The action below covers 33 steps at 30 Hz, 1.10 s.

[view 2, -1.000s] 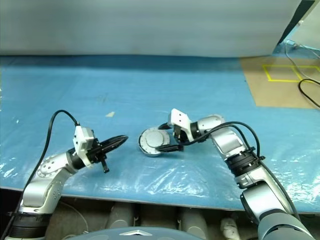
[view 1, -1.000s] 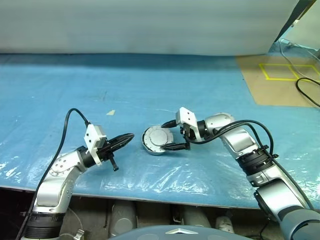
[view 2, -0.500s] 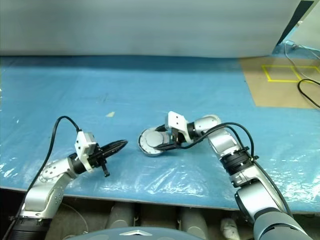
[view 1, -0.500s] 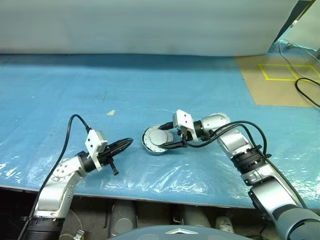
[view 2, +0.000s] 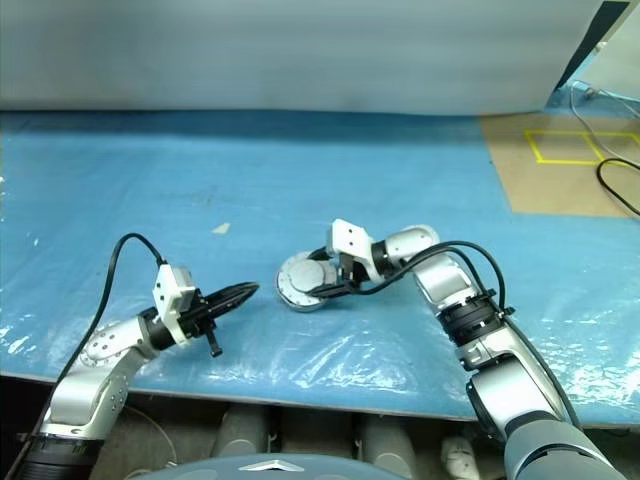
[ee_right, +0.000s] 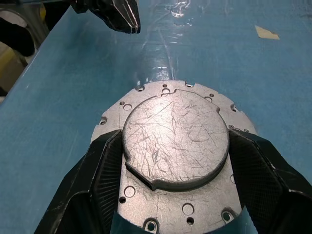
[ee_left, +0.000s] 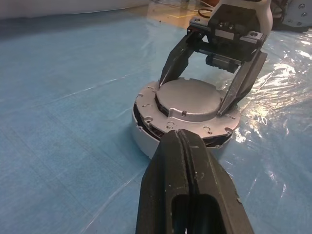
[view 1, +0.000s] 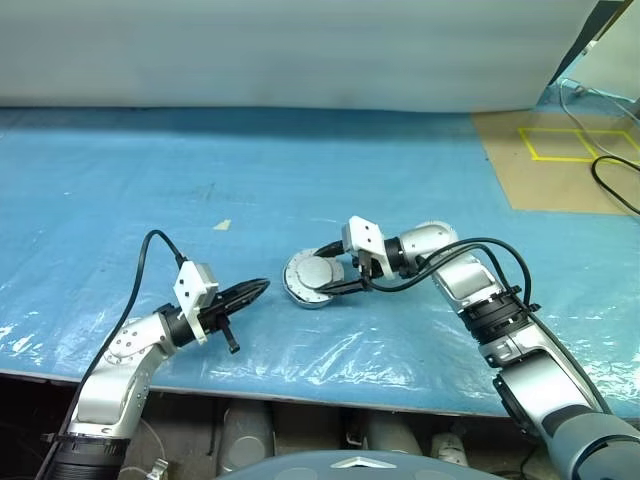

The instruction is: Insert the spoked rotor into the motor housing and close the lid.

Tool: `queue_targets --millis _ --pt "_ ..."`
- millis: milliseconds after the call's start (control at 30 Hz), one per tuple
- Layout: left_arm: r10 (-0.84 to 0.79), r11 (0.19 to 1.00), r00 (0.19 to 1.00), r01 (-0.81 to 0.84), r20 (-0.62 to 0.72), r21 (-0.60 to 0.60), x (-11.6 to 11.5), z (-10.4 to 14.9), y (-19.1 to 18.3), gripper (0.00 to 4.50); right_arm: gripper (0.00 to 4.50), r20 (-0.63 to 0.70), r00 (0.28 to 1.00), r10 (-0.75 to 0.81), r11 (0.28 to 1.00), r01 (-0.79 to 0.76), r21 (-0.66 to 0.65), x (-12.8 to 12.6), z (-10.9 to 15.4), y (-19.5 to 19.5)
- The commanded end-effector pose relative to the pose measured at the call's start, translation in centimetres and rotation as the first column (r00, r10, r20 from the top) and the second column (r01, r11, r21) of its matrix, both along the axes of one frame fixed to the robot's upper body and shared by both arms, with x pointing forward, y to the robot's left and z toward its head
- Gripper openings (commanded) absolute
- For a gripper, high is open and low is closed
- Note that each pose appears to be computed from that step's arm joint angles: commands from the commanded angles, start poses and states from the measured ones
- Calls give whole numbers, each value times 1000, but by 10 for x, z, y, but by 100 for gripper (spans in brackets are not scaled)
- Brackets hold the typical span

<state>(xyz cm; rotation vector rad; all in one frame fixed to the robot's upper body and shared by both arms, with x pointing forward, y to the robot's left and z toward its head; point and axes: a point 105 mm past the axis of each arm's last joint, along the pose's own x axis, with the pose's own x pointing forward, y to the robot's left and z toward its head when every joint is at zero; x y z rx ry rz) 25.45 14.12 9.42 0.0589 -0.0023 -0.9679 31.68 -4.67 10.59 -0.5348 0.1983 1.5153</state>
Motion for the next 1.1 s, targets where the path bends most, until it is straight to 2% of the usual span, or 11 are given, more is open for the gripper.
queue_targets --millis 33,200,400,667,967,1100 --pt "-56 998 997 55 44 16 -3 10 -3 0 300 76 997 34 998 -38 59 1 30 9" --pt "-95 995 995 93 44 43 -6 6 -3 0 300 68 997 34 998 -38 56 1 26 11" --pt "-150 980 988 145 30 133 -12 -7 5 0 300 43 999 12 1000 -13 27 3 11 11" --pt "-144 970 989 136 23 200 -13 -12 23 0 300 23 999 27 1000 -27 -11 0 -1 9" --pt "-156 973 987 148 32 177 -21 1 1 0 300 12 1000 22 999 -22 37 2 5 23" --pt "-148 975 988 140 39 171 -19 11 -6 0 300 8 1000 31 1000 -30 -5 1 -6 19"
